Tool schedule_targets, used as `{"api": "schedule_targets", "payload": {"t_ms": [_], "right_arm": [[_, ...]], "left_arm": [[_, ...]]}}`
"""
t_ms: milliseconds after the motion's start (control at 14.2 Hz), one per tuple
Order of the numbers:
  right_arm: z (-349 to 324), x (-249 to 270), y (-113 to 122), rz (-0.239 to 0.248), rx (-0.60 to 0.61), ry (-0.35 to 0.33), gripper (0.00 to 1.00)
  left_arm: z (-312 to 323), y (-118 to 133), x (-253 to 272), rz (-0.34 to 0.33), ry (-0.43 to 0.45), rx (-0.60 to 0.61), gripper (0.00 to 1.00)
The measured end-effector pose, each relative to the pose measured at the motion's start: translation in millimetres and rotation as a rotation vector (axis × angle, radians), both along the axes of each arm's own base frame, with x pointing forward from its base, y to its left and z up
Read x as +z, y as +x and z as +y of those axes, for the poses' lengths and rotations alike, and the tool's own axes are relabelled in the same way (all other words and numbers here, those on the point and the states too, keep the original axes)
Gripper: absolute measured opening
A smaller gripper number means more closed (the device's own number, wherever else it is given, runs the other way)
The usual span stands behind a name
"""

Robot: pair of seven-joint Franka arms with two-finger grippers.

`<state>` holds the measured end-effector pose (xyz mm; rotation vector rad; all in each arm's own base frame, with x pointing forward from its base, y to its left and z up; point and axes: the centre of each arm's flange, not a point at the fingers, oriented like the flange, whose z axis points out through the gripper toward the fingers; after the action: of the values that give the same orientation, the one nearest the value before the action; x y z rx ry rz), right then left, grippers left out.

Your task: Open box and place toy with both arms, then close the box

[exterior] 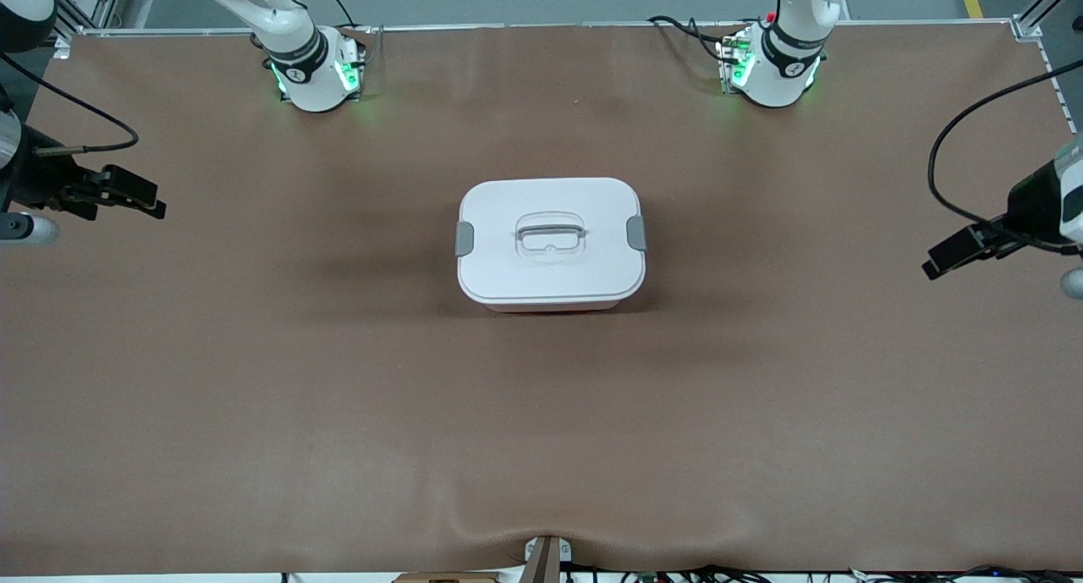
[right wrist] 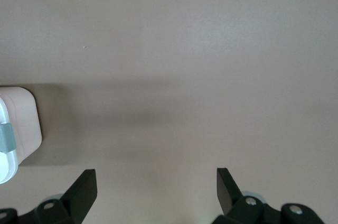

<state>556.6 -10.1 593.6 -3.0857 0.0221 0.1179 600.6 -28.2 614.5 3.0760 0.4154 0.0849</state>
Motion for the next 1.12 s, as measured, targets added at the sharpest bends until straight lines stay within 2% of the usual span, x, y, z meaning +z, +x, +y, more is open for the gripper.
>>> {"api": "schedule_targets", "payload": {"t_ms": [492, 843, 1124], "right_arm": [[0.6, 0.7, 1.0, -0.009, 0.001, 0.0, 1.0], [0.8, 0.1, 1.1, -0.008, 0.001, 0.0, 1.0], [-0.3, -6.1, 1.8, 0.0, -0.001, 0.0, 1.0]], "left_arm": [[-0.3, -57.2, 43.0, 0.11, 0.014, -0.148, 1.0], [1.6, -80.9, 50.8, 0.13, 0.017, -0.171, 1.0], [1.6, -82.6, 49.6, 0.109, 0.019, -0.221, 1.0]]}}
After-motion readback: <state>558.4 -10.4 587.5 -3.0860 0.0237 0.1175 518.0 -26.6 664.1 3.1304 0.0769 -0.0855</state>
